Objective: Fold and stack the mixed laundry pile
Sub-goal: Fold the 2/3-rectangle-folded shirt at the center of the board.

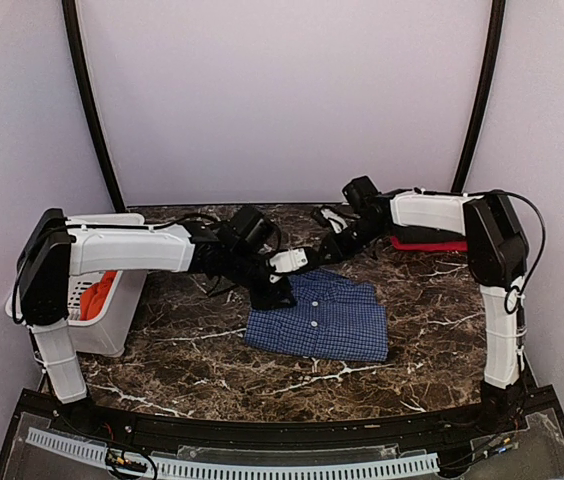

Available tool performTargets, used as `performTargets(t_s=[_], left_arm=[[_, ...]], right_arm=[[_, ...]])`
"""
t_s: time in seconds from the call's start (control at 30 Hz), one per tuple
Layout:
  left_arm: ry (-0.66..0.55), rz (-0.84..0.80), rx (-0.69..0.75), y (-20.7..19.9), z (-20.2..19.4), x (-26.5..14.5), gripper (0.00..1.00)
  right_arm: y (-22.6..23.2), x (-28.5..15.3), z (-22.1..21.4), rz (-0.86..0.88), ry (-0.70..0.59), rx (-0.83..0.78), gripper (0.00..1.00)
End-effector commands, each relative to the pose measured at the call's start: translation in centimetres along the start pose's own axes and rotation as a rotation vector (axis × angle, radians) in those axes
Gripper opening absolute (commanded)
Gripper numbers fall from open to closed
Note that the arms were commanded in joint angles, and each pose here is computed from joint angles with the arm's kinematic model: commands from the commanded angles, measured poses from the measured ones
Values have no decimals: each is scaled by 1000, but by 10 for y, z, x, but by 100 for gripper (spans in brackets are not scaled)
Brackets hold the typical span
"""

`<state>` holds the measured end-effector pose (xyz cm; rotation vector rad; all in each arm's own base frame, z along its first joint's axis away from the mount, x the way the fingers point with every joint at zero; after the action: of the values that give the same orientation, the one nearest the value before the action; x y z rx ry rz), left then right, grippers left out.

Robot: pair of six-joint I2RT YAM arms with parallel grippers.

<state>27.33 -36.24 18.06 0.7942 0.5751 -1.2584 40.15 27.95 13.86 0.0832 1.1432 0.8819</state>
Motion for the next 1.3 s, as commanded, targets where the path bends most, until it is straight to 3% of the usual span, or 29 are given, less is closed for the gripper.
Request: performTargets(t_s=[0.0, 0.27, 0.4, 0.5, 0.6, 0.73, 1.03, 1.27], left_arm=[[-29, -93, -161, -25, -19, 14, 36], [146, -216, -227, -101, -73, 31, 30], [210, -321, -220, -160, -81, 21, 28], [193, -371, -200, -191, -68, 0, 30], [139, -362, -197, -190, -51, -24, 34], [74, -231, -131, -168, -21, -42, 42], [124, -173, -8, -148, -1, 8, 43], [138, -236, 4, -148, -10, 35, 44]], right_arm=[[12, 36, -21, 69, 93, -14, 19], [34, 66, -81, 56, 233, -5, 16], [62, 64, -114, 66, 278, -9, 15], [85, 55, -134, 99, 297, -18, 15], [99, 34, -137, 124, 292, -14, 18], [102, 8, -117, 93, 238, -29, 22], [79, 12, -75, 126, 171, -2, 22], [67, 43, -85, 169, 230, 16, 18]])
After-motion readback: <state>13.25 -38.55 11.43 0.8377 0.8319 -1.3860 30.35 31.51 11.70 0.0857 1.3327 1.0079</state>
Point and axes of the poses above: each gripper's point midway between its finger pads, its own x axis out along the fingers, its own y axis along the line the jaws close on, z = x × y, the point moved 7 cm from there along -x, back along the fingers, and after that the axes turned 8 degrees about x, right-handed, at the moved point
